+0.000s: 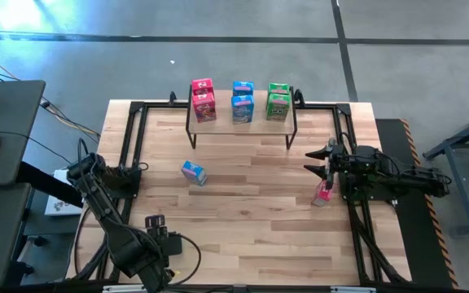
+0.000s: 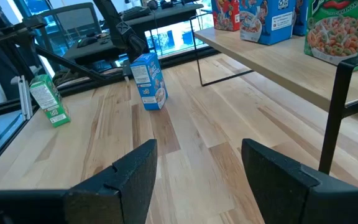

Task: Stack cereal on shelf
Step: Put the green cereal box on the shelf aligned with the other green cereal boxes

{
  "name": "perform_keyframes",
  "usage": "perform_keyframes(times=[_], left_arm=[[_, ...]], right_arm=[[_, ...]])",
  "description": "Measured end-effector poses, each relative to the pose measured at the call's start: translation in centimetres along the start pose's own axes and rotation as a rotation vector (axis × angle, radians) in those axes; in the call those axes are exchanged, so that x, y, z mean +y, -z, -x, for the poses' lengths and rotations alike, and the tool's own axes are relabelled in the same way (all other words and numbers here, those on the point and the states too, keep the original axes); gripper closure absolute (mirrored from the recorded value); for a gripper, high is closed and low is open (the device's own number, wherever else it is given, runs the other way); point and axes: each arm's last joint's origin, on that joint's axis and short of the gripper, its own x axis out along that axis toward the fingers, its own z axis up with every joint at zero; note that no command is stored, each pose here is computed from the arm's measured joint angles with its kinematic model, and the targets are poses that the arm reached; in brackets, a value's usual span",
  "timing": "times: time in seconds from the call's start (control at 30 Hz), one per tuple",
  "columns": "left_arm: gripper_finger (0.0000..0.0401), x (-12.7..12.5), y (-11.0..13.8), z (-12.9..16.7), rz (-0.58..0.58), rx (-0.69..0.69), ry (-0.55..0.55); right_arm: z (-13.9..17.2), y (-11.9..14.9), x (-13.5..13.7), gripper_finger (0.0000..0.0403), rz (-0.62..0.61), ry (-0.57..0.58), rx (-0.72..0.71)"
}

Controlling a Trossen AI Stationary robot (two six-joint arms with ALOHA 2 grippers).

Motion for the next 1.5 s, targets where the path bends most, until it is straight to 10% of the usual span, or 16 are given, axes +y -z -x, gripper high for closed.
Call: perform_keyframes(times=[1.5], left_arm=[[0.0188, 0.0, 0.2, -3.2, 0.079, 0.004, 0.015]], right_arm=[[0.0, 0.0, 0.0, 0.0176, 0.000, 0.000, 0.003]])
